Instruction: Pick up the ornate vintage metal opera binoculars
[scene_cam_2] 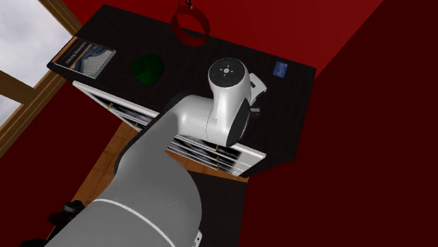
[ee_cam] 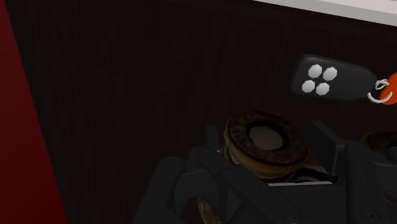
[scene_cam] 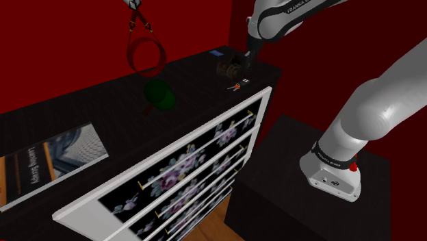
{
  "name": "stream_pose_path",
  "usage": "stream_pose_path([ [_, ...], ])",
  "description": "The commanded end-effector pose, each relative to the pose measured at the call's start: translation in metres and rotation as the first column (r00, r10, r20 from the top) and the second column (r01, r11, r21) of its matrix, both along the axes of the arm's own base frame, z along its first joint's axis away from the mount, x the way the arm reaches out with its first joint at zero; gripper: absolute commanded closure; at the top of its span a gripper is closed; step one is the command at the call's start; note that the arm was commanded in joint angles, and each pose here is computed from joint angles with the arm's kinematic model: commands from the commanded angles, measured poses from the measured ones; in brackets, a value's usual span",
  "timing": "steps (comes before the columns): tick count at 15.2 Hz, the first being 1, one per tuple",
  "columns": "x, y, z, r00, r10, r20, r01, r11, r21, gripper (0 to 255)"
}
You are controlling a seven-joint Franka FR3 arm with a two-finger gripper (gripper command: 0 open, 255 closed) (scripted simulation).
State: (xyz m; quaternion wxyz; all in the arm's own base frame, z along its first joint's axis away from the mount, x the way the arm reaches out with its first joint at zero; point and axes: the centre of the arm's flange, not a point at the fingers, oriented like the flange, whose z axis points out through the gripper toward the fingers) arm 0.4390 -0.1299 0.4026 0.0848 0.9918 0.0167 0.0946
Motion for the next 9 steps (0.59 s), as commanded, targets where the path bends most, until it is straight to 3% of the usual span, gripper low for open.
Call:
stream_pose_path([
  [1,0.0,0.001,0.011,1.0,0.0,0.001,0.0,1.0,0.0,255],
  [9,0.0,0.001,0.044,1.0,0.0,0.001,0.0,1.0,0.0,255],
])
